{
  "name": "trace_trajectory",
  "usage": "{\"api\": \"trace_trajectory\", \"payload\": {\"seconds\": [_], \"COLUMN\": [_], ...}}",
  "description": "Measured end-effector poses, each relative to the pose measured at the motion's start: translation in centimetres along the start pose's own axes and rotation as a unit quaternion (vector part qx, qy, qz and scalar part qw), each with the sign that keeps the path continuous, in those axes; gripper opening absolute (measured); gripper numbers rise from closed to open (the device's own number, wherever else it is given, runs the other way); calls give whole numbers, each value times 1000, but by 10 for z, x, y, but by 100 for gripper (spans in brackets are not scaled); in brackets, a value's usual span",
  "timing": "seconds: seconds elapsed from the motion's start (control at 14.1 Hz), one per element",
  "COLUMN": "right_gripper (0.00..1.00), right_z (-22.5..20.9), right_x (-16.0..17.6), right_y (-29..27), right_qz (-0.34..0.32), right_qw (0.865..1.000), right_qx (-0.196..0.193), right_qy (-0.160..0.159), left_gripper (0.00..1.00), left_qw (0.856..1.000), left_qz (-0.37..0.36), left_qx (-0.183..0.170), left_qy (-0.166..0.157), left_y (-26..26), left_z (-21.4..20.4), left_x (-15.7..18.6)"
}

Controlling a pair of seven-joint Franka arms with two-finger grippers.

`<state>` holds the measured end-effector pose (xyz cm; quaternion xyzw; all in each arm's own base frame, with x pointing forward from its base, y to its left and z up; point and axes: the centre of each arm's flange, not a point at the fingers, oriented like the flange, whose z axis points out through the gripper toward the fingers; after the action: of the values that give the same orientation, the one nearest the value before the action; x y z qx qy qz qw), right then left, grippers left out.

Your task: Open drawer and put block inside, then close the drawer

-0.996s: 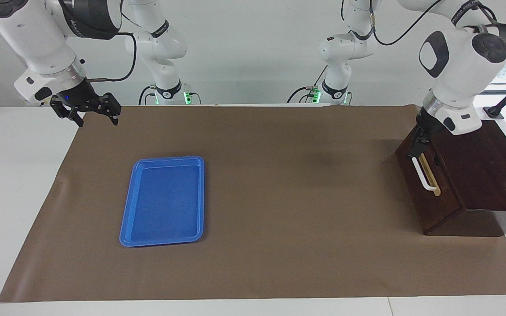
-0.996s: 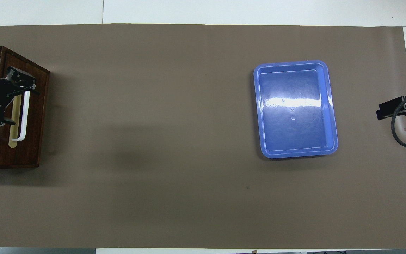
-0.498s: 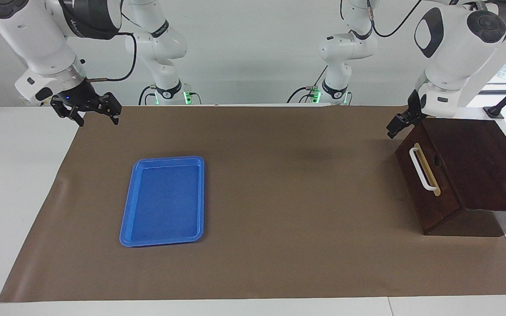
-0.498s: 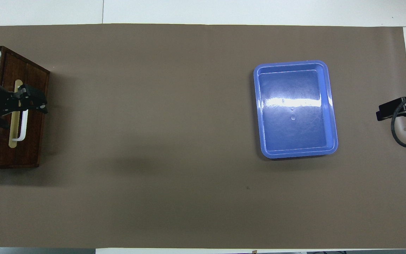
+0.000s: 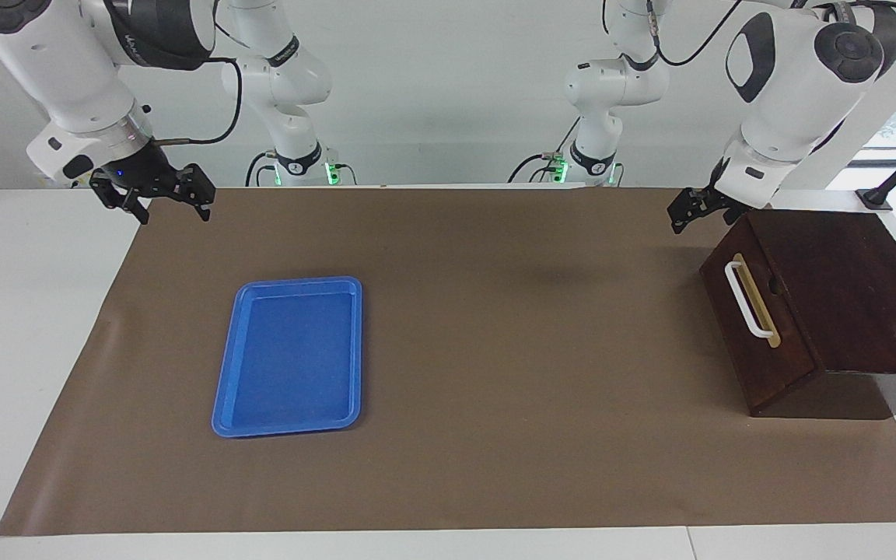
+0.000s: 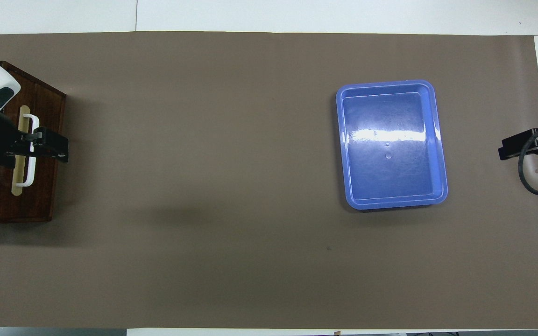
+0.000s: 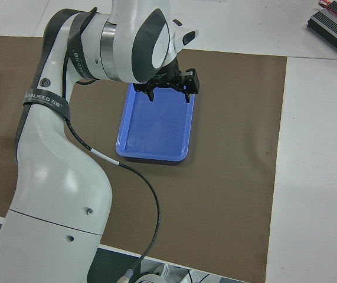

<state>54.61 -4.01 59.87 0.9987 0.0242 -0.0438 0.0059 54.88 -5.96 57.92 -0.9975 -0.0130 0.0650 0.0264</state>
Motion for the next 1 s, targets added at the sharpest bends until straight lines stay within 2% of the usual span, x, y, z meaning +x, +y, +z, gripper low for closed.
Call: {"api": "trace_trajectory", "payload": {"seconds": [0.64,1.0], "right_gripper": [100,100], "right_z": [0,0], "right_x": [0,0], "right_y": [0,0], "right_qz": [0,0], "right_qw": [1000,1000], "right_qx": [0,0], "right_qy": [0,0], "left_gripper": [100,100], "left_qw": [1000,999], "left_qz": [29,41], "left_qx": [1,-3], "left_qy": [-2,-3], "left_y": [6,-24], "left_z": [-6,-6], "left_x": [-3,0]}}
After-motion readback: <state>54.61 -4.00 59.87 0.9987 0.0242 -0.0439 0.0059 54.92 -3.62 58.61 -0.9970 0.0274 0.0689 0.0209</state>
